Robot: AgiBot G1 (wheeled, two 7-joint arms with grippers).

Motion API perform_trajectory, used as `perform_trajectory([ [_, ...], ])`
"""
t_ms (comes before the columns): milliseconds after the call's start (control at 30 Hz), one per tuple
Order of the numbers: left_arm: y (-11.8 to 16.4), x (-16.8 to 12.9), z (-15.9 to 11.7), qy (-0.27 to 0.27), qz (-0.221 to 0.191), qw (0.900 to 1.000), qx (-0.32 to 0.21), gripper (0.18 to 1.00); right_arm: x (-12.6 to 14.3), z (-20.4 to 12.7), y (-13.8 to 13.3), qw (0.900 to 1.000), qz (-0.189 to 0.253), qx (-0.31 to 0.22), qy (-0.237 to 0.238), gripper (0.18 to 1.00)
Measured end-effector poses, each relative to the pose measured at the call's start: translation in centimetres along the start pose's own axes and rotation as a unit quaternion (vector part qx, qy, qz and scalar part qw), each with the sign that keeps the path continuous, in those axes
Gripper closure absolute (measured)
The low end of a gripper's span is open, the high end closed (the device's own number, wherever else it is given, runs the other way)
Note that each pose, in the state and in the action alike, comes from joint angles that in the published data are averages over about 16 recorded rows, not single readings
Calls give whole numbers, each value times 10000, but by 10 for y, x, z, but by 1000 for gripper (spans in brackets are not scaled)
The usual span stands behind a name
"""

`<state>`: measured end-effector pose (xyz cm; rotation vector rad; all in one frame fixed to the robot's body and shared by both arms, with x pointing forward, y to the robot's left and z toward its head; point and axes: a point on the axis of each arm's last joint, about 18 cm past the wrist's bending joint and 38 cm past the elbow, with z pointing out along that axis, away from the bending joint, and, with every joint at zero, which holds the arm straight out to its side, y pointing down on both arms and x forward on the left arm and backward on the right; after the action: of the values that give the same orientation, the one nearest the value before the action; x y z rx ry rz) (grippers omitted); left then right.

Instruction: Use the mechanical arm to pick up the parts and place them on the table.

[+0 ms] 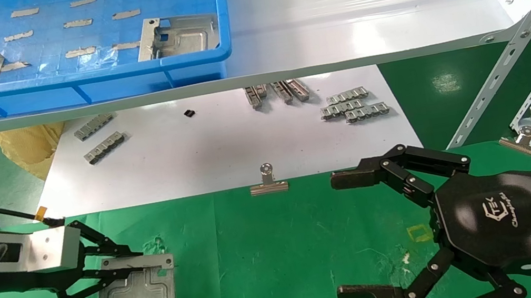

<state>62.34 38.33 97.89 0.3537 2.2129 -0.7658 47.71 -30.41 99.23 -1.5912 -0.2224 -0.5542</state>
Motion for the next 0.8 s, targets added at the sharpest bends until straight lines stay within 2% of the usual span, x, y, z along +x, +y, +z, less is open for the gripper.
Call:
perform_trajectory([
  [367, 7, 4, 7, 33, -85, 10000, 4, 870, 0, 0, 0, 10000, 0, 0, 0, 178],
  [567, 6, 7, 5, -90, -395, 9989, 227, 802, 0, 0, 0, 10000, 0, 0, 0, 178],
  [800, 7, 12, 2, -234, -789, 9953, 505, 677, 0, 0, 0, 10000, 1, 0, 2, 178],
])
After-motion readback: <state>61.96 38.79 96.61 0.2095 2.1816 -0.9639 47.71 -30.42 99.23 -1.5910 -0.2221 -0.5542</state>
